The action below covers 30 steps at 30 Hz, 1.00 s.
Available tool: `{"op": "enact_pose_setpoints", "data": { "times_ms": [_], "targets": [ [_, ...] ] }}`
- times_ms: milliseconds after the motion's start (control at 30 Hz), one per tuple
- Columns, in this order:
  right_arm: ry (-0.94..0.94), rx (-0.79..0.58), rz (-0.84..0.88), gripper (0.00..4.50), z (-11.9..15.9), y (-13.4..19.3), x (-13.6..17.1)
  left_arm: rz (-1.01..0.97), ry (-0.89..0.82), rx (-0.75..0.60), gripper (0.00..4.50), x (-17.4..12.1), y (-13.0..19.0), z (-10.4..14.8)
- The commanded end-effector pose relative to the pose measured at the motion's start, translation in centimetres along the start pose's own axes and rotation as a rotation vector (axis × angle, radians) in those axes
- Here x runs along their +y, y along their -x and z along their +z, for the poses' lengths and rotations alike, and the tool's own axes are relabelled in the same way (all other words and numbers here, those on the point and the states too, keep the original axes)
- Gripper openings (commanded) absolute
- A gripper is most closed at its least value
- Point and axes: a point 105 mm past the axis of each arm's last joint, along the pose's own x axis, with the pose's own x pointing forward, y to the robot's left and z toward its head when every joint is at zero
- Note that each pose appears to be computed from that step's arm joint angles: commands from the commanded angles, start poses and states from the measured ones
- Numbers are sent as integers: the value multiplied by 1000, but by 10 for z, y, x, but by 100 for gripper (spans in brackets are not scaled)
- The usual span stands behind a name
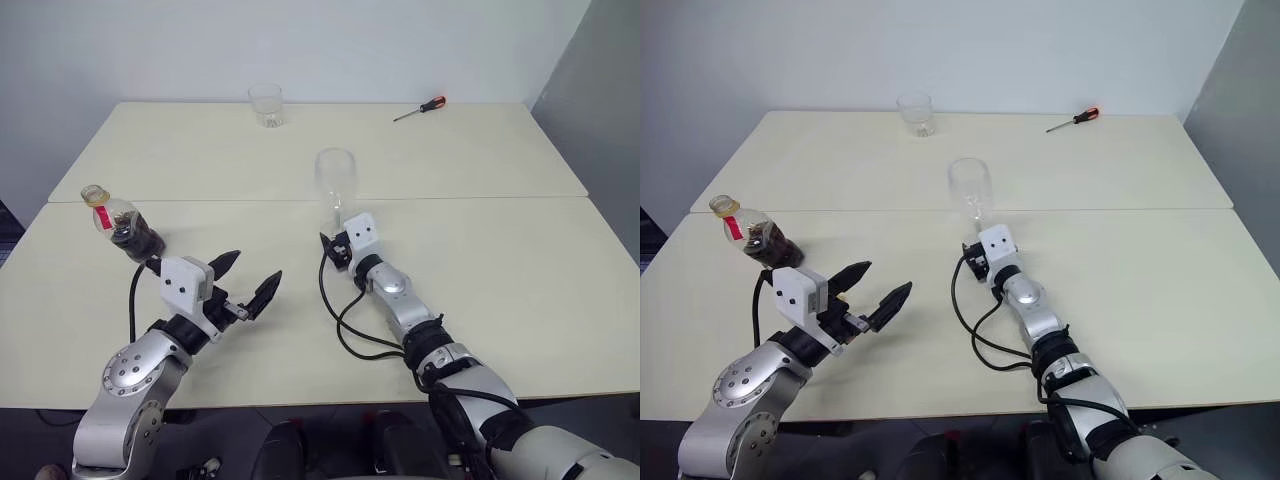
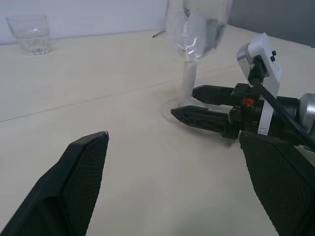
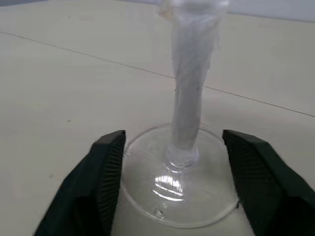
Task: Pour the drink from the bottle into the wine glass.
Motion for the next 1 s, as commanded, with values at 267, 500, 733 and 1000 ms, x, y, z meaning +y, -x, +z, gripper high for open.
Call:
{"op": "enact_pose_setpoints", "data": {
  "times_ms": [267, 500, 733, 1000],
  "targets": [
    [13, 38, 14, 448, -13, 11, -6, -6, -28, -27, 450, -2, 1, 9],
    [41, 55, 76, 448, -20, 55, -27, 31, 0, 5, 450, -1, 8, 2],
    [54, 115, 133, 448, -13, 125, -47, 123, 27, 51, 450, 2, 22, -10],
    [-24, -11, 305, 448, 52, 173, -23, 464, 19, 59, 450, 48, 32, -16]
  ]
}}
